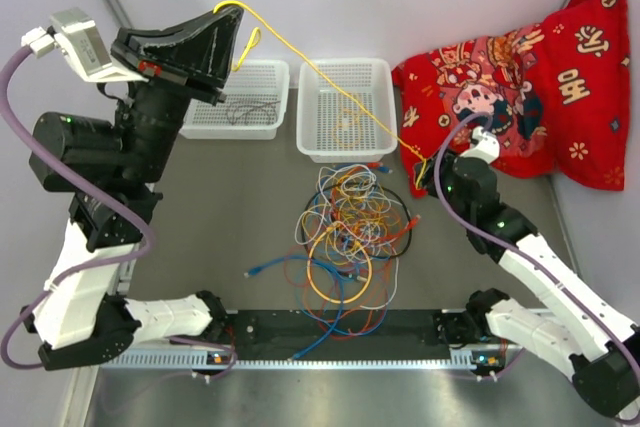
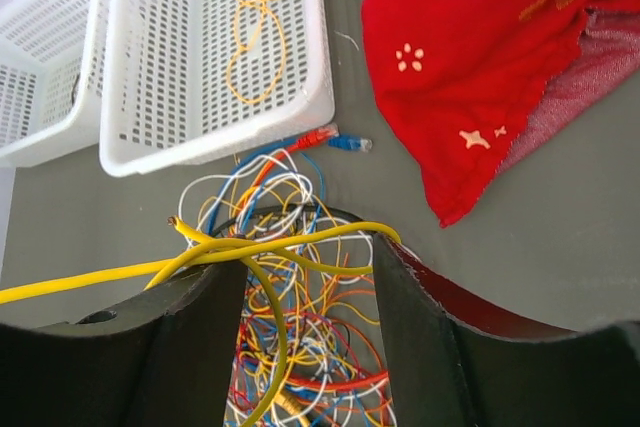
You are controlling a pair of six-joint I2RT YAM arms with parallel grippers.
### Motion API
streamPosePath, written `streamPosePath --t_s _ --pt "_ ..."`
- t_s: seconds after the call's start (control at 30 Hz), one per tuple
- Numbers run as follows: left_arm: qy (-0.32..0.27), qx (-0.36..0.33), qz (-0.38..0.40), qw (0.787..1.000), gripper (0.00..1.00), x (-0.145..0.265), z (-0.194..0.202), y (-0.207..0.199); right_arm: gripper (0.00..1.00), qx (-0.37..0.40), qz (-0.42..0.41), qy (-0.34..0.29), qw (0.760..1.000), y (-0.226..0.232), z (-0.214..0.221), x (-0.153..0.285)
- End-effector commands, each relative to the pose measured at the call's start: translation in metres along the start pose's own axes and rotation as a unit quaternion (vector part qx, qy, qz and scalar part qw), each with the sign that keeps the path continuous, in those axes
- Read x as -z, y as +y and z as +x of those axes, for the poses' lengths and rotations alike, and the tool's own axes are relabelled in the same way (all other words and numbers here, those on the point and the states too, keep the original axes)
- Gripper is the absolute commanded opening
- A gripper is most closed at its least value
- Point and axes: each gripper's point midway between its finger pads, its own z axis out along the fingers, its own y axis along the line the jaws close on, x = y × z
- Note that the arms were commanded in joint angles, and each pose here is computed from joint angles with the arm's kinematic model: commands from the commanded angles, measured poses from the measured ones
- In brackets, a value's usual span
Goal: Untangle the cables
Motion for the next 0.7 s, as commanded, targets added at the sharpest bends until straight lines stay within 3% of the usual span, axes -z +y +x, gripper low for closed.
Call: streamPosePath --t_s 0.0,0.07,0.13,0.23,0.67 --pt "-0.071 -0.007 0.001 0.997 0.0 0.002 -0.051 -0.002 0.53 -0.003 0.014 0.0 1.0 -0.011 0.002 0.002" --pt "-0.077 -0.013 -0.001 0.997 0.0 0.001 -0.056 -0.002 0.58 0.001 0.029 0.006 1.0 -0.02 0.004 0.001" --pt "-0.086 -0.015 0.0 0.996 0.0 0.0 -0.065 -0.003 0.75 -0.01 0.039 0.027 0.999 -0.03 0.011 -0.003" --pt "-0.094 -0.018 0.005 0.995 0.0 -0.001 -0.071 -0.005 0.84 -0.025 0.044 0.047 0.998 -0.038 0.022 -0.007" --pt "-0.088 -0.022 0.003 0.996 0.0 -0.006 -0.064 -0.005 0.87 -0.026 0.007 0.024 0.999 -0.025 0.009 0.002"
